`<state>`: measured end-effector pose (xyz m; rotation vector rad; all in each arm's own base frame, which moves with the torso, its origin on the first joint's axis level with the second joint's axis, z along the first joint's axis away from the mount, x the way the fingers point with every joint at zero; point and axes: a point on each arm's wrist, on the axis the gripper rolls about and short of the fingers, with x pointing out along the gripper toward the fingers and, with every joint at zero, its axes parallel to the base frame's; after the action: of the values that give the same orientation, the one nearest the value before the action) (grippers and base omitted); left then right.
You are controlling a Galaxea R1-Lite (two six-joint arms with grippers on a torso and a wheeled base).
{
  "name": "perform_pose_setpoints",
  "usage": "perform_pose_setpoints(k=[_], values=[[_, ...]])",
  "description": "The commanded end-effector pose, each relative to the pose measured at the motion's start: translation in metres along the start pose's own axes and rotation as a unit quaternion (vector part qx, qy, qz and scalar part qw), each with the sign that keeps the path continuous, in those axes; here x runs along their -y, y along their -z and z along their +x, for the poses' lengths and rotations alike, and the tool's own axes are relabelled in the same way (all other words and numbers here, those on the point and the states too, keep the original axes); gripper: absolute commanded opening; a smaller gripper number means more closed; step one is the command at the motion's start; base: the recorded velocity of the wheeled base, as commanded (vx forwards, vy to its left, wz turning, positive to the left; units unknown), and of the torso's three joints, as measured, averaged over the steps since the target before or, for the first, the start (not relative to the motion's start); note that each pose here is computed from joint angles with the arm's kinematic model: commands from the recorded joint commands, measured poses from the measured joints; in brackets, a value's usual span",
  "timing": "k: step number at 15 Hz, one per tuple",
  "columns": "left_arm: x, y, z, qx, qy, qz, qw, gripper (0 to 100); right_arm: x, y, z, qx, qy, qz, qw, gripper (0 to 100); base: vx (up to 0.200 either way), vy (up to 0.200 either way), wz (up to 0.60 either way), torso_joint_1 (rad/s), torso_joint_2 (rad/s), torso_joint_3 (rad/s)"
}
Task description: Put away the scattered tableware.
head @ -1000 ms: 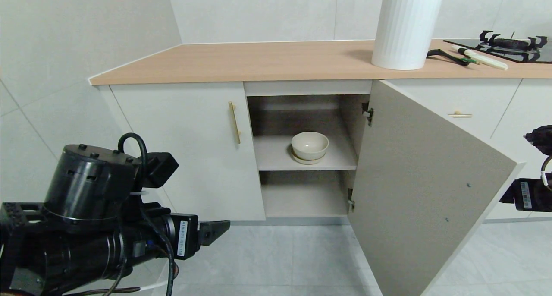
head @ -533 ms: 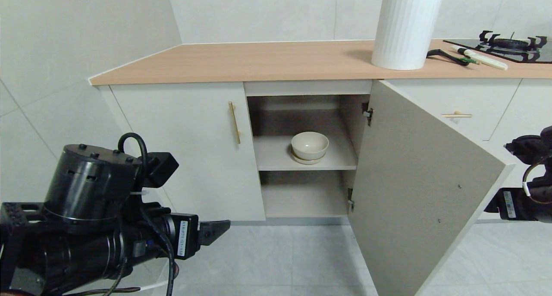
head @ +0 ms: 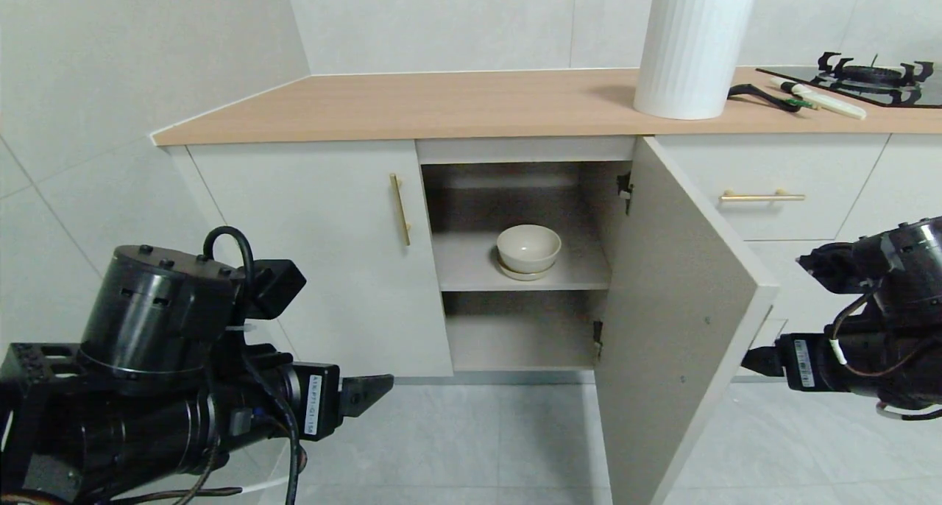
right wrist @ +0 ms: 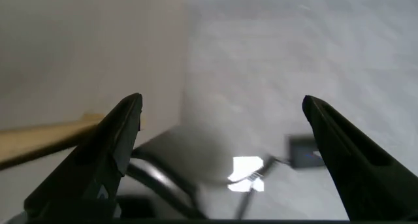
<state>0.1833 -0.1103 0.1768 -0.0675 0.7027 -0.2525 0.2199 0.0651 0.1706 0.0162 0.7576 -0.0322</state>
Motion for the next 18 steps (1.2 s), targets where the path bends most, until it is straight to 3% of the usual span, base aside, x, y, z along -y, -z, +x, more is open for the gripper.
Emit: perform_pose_setpoints(k=[1,2,5,10,12,15,18], values=[[0.0,0.0,0.001,-0.001,-0.001,0.0,1.0,100,-0.018,0.008,0.009,-0.01,-0.022,-0.011,1.0,100,0.0,0.0,0.0,0.0,0.0,0.0],[0.0,0.0,0.001,-0.001,-0.001,0.0,1.0,100,-0.018,0.008,0.009,-0.01,-0.022,-0.011,1.0,100,0.0,0.0,0.0,0.0,0.0,0.0],[0.0,-0.001,0.0,0.0,0.0,0.0,1.0,100,-0.05,0.018,0.031,0.007,-0.063,0.02,0.998,100,0.0,0.0,0.0,0.0,0.0,0.0],[0.0,-0.002,-0.001,0.003,0.001,-0.002,1.0,100,-0.062,0.019,0.048,0.017,-0.084,0.045,0.995,100,0.0,0.0,0.0,0.0,0.0,0.0],[0.0,-0.004,-0.004,0.012,0.001,-0.004,0.9999,100,-0.07,0.015,0.056,0.042,-0.099,0.051,0.993,100,0.0,0.0,0.0,0.0,0.0,0.0],[-0.001,-0.009,-0.013,0.03,0.006,-0.009,0.9995,100,-0.079,0.008,0.068,0.066,-0.113,0.047,0.99,100,0.0,0.0,0.0,0.0,0.0,0.0],[0.0,-0.009,-0.013,0.031,0.006,-0.009,0.9995,100,-0.095,-0.011,0.077,0.086,-0.135,-0.01,0.987,100,0.0,0.0,0.0,0.0,0.0,0.0]])
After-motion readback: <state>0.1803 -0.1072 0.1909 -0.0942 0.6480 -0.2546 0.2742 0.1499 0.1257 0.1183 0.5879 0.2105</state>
